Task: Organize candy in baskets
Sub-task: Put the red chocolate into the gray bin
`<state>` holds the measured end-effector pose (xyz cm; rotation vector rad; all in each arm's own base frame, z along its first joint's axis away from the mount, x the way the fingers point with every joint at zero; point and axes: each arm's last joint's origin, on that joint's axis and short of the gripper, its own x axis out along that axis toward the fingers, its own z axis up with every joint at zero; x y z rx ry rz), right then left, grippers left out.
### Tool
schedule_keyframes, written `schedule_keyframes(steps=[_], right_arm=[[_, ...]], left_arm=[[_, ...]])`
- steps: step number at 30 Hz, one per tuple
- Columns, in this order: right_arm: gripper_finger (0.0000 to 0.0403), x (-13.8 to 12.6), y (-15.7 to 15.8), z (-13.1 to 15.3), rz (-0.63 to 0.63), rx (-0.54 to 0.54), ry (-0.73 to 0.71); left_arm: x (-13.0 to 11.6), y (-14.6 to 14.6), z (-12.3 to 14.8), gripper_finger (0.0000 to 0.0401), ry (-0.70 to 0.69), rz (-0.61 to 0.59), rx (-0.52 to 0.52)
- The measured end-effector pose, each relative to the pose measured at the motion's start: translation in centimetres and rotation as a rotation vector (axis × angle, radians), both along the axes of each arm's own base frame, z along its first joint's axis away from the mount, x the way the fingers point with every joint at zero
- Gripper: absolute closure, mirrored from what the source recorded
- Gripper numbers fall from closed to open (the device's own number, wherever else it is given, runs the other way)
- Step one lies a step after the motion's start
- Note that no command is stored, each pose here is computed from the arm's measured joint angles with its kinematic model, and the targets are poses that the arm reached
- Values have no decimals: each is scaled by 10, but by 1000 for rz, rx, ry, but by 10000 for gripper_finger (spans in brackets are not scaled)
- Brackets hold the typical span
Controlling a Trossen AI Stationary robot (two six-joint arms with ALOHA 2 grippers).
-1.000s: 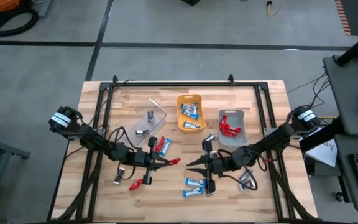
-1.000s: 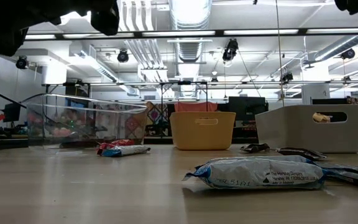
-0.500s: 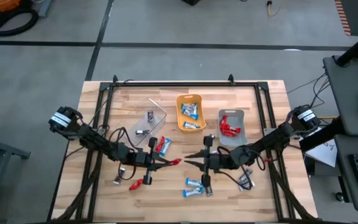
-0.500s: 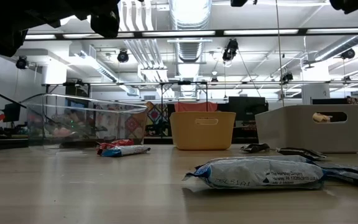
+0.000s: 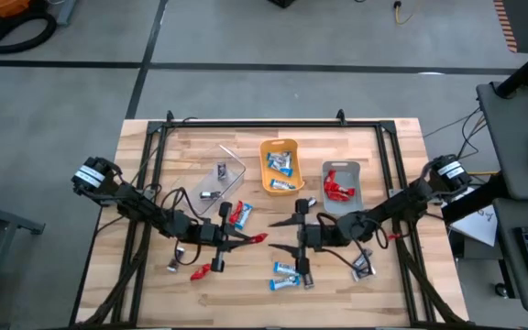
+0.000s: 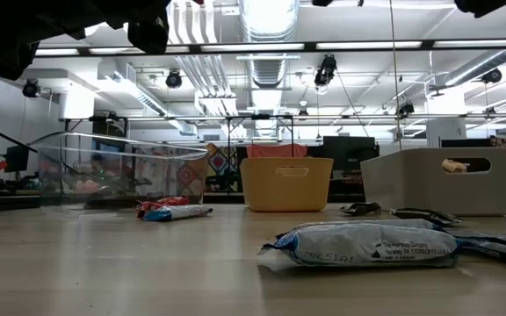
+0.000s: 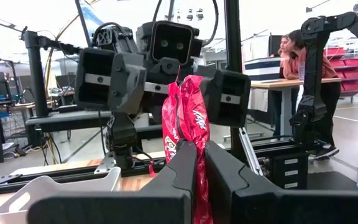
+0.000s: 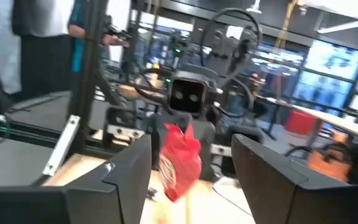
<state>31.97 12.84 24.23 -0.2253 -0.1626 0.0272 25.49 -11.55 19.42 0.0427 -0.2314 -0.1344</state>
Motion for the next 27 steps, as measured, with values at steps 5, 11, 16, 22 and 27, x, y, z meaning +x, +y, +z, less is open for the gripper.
schedule_keyframes(steps=[5,11,16,22,27], right_arm=[[195,13,-7,-1,-1,-6,14],[234,20,-10,-2,78,-14,16],[302,23,-9,0,109,-27,18],[384,24,-9,-2,146,-45,36],[387,24,-9,-2,142,-39,40]], left_arm=[[1,0,1,400,-3,0,-1],[1,0,1,400,-1,1,-1],[3,-1,-3,400,10,1,3],[3,-2,-6,399,19,-3,-1],[3,-1,-6,392,24,16,-24]])
